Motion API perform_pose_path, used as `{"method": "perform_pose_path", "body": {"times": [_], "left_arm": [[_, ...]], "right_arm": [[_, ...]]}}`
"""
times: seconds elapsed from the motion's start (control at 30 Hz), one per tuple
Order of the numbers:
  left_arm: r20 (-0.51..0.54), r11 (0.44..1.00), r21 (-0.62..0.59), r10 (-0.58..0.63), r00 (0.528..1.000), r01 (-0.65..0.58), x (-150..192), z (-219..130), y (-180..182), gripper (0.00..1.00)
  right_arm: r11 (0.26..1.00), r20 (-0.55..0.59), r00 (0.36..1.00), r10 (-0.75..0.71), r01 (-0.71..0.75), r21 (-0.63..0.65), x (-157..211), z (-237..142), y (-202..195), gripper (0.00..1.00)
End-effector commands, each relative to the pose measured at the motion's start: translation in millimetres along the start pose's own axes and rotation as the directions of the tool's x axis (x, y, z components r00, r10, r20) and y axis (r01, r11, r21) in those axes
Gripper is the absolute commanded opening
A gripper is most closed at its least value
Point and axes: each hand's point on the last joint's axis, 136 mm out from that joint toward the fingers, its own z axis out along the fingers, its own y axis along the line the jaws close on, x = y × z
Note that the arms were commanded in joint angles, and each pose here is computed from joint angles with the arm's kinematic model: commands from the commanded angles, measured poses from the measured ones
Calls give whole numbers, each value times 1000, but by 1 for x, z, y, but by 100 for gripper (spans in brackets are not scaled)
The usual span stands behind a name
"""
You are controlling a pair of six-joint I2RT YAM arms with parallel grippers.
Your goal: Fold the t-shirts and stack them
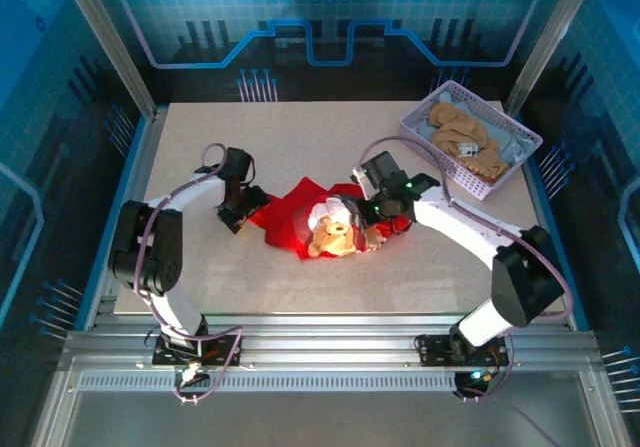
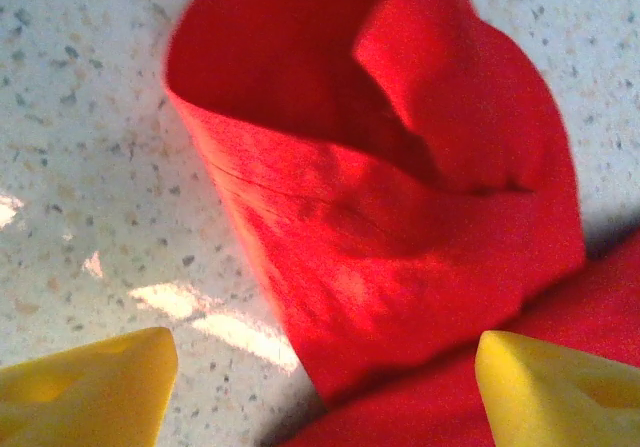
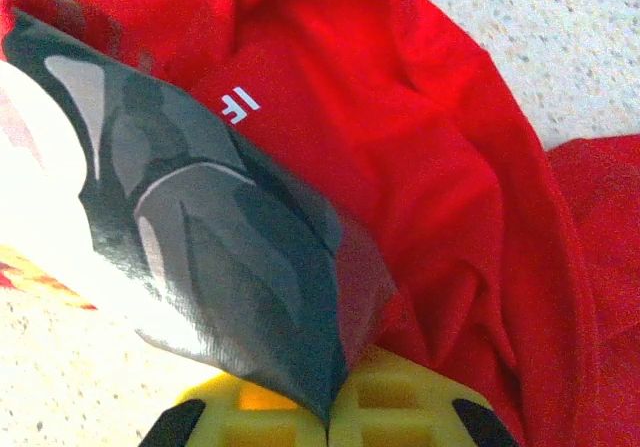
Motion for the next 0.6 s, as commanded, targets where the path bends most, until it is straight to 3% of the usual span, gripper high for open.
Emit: {"method": "perform_pose_path", "body": {"times": [0.0,0.07,0.2,0.37,0.53,0.57], "left_arm": [[68,995,5,-100,993,99,-29,3,2,81],[69,988,-5,-152,986,153,-35,8,10,83],[57,967,84,-244,968,239,-50,17,6,86],[-26,956,171,-236,971,237,-49,29,-24,86],[-112,952,212,-202,973,222,-34,46,-46,76],[-125,952,217,-190,974,214,-30,49,-50,68]], "right_arm": [[999,32,999,37,-38,23,5,-12,-11,5],[998,32,998,52,-53,26,11,-14,-17,7],[997,51,996,70,-71,29,12,-23,-19,32],[982,137,973,187,-190,11,-36,-52,-18,55],[942,53,941,334,-333,-34,-65,-17,-5,61],[933,34,933,359,-358,-45,-70,-5,-3,62]]}}
